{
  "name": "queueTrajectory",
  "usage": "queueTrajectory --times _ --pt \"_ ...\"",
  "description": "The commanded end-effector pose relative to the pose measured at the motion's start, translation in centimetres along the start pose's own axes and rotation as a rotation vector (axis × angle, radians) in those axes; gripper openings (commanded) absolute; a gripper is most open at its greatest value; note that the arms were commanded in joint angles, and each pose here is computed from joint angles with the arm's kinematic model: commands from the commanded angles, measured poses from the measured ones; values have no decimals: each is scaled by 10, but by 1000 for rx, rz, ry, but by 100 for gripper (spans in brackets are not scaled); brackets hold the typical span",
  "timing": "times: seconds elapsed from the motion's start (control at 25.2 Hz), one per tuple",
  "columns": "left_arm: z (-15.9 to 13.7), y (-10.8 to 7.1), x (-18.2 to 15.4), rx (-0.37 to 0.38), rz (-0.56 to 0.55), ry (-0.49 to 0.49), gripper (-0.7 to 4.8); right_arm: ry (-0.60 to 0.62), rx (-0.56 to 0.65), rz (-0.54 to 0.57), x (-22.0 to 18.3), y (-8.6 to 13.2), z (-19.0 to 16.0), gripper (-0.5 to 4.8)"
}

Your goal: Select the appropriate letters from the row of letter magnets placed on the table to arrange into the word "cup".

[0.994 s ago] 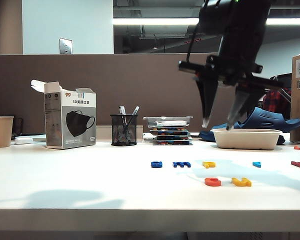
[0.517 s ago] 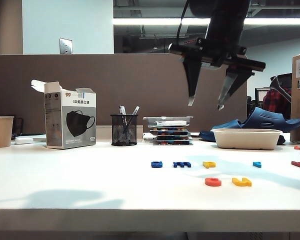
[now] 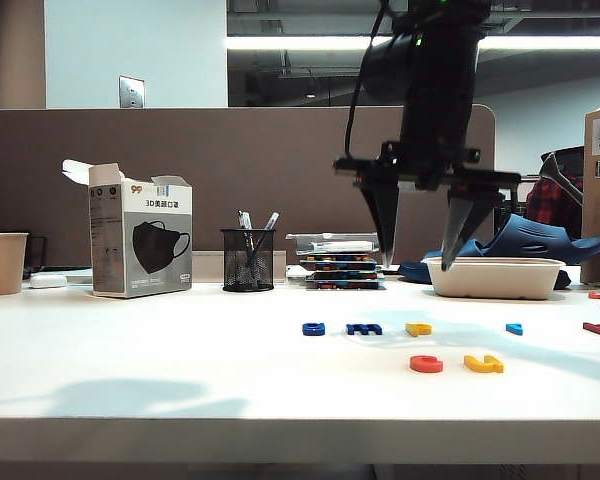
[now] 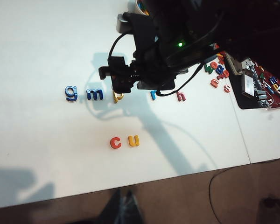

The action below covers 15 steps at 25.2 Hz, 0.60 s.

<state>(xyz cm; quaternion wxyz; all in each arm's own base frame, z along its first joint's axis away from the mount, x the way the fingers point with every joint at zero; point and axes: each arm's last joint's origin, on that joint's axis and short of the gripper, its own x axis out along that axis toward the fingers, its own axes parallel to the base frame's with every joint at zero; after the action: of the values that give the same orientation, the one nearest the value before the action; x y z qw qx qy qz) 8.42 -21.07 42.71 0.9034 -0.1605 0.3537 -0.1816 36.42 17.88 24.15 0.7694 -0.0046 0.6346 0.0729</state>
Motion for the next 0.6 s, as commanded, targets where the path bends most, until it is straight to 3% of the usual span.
queueTrajectory --times 0.04,0.6 --pt "1 0 -1 2 -1 -8 -5 -4 -23 -4 6 1 3 301" --pt "1 0 -1 2 -1 -8 -5 -9 -96 -9 30 -2 11 297"
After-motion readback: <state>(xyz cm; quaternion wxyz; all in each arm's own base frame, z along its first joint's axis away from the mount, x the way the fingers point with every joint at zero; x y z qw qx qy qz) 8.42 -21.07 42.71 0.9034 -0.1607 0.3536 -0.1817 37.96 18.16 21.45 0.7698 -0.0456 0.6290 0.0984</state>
